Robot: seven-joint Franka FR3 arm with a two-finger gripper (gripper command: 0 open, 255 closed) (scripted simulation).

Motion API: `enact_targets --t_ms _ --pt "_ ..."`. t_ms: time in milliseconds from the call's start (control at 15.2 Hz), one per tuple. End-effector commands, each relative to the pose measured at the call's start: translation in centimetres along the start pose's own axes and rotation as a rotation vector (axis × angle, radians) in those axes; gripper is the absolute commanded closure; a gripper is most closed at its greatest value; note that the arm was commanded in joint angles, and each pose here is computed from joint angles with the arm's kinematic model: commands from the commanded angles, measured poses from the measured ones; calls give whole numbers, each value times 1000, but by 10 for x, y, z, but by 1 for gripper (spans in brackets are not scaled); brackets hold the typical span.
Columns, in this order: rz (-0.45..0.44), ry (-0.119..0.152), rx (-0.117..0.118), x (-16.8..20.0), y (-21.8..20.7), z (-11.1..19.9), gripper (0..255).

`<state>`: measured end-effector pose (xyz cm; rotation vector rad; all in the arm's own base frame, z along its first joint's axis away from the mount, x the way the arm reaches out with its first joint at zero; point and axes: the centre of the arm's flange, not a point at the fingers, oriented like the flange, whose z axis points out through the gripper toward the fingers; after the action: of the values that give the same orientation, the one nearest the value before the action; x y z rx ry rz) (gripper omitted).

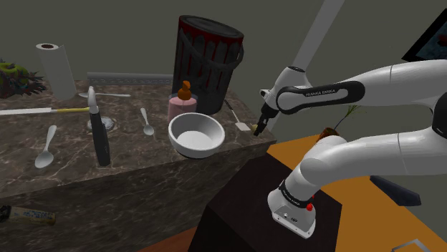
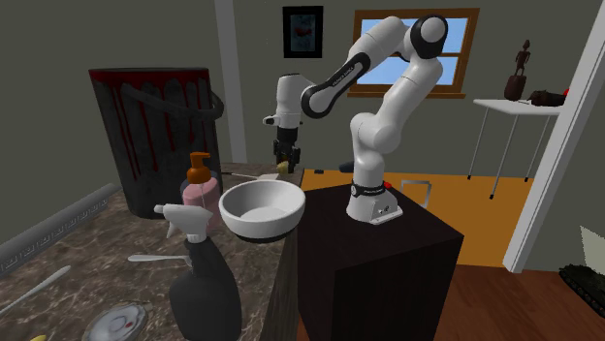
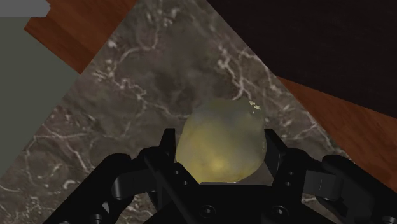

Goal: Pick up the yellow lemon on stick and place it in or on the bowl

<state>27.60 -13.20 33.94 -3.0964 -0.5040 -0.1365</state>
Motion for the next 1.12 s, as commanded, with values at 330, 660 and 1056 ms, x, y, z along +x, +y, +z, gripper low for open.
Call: enact_targets --t_ms 330,660,1056 --pt "0 0 0 0 0 0 255" --pt "0 0 0 2 0 -26 255" --pt "0 0 0 5 1 -58 255"
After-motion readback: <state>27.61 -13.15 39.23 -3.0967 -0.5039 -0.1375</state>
